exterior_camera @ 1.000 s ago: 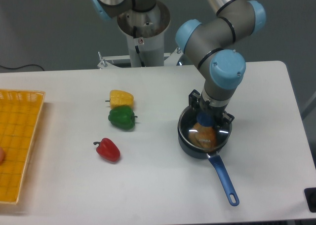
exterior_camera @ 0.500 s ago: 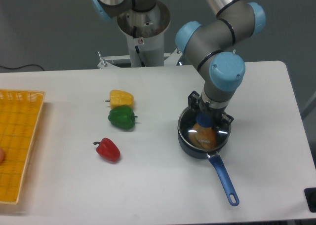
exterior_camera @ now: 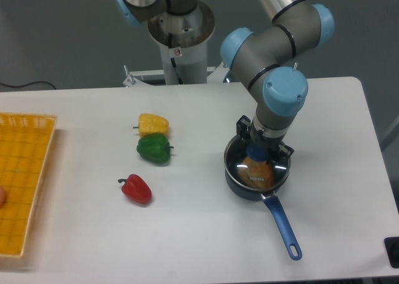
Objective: Close the pot lid
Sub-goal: 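Hold the glass lid pressed on the saucepan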
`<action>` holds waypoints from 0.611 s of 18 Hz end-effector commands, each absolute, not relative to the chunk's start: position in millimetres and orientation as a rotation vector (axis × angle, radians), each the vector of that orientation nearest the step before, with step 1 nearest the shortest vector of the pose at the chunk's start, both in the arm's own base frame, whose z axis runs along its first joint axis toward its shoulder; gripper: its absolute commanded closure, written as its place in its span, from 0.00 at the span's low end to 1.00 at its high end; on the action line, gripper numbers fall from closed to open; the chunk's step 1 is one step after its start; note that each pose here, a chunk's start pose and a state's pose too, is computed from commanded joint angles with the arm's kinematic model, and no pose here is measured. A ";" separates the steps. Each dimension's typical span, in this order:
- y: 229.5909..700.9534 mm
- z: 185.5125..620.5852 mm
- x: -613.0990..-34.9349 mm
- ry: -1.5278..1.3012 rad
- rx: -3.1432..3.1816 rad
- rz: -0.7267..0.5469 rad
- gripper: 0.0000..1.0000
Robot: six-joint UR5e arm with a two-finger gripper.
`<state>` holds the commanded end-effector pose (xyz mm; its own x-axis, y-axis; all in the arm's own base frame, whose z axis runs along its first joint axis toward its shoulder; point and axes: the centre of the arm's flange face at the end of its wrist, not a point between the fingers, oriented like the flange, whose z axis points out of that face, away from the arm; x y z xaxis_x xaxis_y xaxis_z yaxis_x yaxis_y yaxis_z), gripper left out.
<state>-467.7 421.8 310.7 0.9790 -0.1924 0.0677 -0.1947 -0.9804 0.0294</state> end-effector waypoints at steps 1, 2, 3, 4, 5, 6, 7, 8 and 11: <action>421.7 310.5 -467.6 -0.302 3.089 0.102 0.40; 421.8 310.7 -467.7 -0.302 3.089 0.100 0.40; 421.8 310.7 -467.7 -0.302 3.089 0.100 0.40; 421.8 310.7 -467.7 -0.302 3.089 0.100 0.40; 421.9 309.7 -467.9 -0.302 3.089 0.102 0.40; 422.0 310.4 -468.3 -0.305 3.088 0.099 0.40; 422.0 310.4 -468.3 -0.305 3.088 0.099 0.40; 422.0 310.4 -468.3 -0.305 3.088 0.099 0.40; 422.9 308.2 -469.9 -0.302 3.087 0.101 0.40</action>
